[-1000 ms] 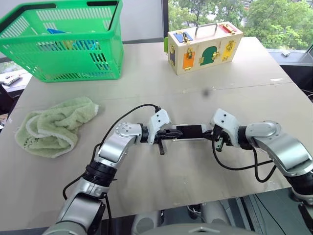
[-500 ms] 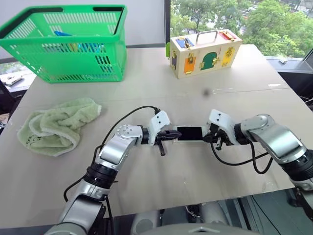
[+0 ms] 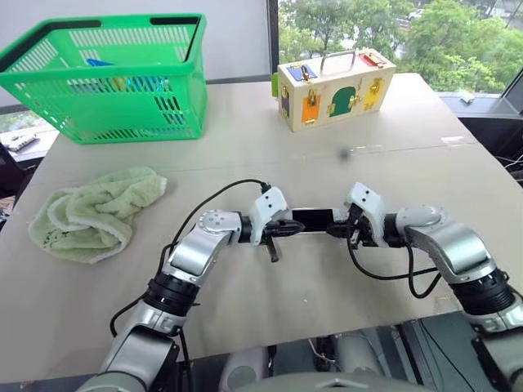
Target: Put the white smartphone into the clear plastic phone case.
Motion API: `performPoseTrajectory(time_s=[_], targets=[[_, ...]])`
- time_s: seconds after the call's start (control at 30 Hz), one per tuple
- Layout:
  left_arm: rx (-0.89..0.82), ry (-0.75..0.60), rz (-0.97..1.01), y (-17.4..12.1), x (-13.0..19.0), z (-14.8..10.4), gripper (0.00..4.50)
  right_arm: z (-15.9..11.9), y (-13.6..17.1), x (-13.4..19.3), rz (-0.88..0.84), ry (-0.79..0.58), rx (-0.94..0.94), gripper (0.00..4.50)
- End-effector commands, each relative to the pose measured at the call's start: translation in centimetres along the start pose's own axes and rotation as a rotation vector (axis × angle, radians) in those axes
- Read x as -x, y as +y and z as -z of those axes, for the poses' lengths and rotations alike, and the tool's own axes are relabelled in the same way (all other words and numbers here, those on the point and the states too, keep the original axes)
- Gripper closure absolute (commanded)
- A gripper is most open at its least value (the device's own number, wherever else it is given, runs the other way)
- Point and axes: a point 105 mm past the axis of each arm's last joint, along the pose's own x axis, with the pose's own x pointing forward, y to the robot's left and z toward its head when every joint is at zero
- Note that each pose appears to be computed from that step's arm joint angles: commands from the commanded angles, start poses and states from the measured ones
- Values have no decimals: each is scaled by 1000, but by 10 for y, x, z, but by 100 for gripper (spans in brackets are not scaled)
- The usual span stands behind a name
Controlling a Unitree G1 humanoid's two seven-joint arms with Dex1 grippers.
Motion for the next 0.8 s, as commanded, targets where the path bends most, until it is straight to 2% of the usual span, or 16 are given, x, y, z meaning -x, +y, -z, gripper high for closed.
performPoseTrajectory(time_s=[0.03, 0.2, 0.37, 0.5, 0.8], targets=[[-9, 0, -4, 0, 0, -2, 446, -25, -11, 16, 112, -97, 33, 450], [-9, 2, -5, 0, 0, -2, 446, -30, -17, 22, 162, -82, 33, 450], [-13, 3, -1, 0, -1, -2, 446, -27, -24, 23, 161, 23, 37, 450], [-15, 2, 0, 0, -2, -3, 446, -14, -28, 21, 133, 145, 64, 450], [-6, 0, -11, -1, -1, -2, 446, -20, -27, 16, 83, 153, 90, 450]])
